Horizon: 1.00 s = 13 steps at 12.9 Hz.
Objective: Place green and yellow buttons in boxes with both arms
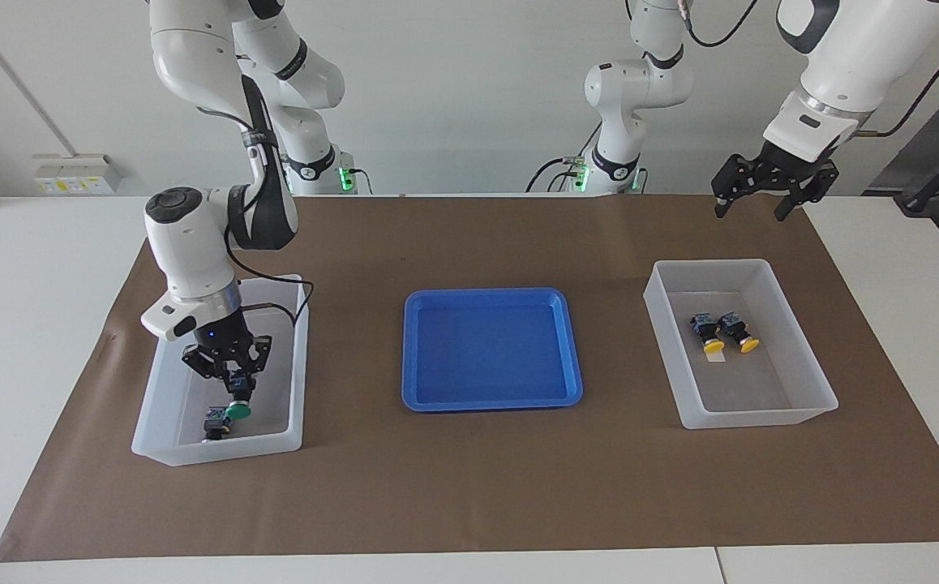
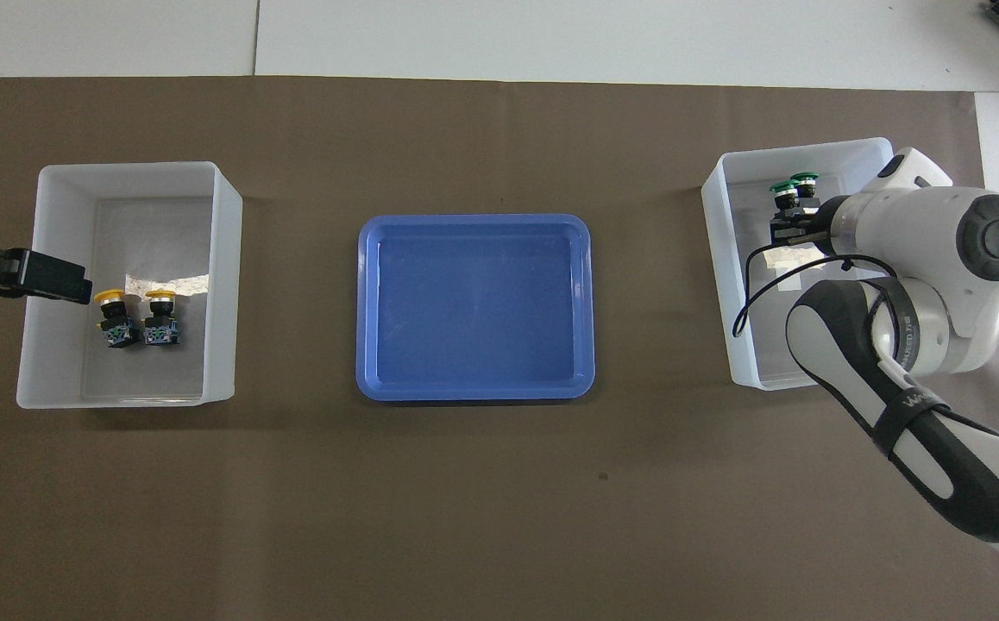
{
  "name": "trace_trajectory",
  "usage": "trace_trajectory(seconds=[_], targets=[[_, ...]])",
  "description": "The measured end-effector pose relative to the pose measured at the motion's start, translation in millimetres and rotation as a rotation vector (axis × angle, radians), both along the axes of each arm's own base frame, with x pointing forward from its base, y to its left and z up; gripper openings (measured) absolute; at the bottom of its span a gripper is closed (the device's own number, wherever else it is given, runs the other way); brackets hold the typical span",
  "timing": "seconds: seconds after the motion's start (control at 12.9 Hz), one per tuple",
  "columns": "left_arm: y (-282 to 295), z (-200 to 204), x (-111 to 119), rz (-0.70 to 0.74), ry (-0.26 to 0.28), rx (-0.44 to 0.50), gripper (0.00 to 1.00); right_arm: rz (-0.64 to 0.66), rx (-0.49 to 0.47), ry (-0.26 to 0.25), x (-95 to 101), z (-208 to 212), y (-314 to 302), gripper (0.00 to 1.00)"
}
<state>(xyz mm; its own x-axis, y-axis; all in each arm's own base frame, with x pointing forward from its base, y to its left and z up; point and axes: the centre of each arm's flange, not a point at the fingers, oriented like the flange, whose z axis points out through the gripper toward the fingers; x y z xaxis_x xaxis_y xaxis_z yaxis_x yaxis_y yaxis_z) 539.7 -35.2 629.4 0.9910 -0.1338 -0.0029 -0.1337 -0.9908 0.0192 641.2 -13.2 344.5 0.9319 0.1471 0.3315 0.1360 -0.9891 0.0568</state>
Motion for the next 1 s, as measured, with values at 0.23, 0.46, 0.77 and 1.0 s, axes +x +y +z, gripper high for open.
trace_trajectory(seconds=[0.23,0.46,0.77,1.0], targets=[[0,0,0,0.0,0.0,0.0,1.0,-0.019,0.009,-0.015,16.8,-4,-12,0.33],[0,0,0,0.0,0.0,0.0,1.0,-0.027,0.018,-0.014,24.9,-13,-16,0.33],[0,0,0,0.0,0.001,0.0,1.0,-0.041,0.028,-0.011,28.8,-21,-16,0.33],[0,0,0,0.0,0.001,0.0,1.0,-0.052,0.033,-0.015,29.8,-20,-16,0.61]])
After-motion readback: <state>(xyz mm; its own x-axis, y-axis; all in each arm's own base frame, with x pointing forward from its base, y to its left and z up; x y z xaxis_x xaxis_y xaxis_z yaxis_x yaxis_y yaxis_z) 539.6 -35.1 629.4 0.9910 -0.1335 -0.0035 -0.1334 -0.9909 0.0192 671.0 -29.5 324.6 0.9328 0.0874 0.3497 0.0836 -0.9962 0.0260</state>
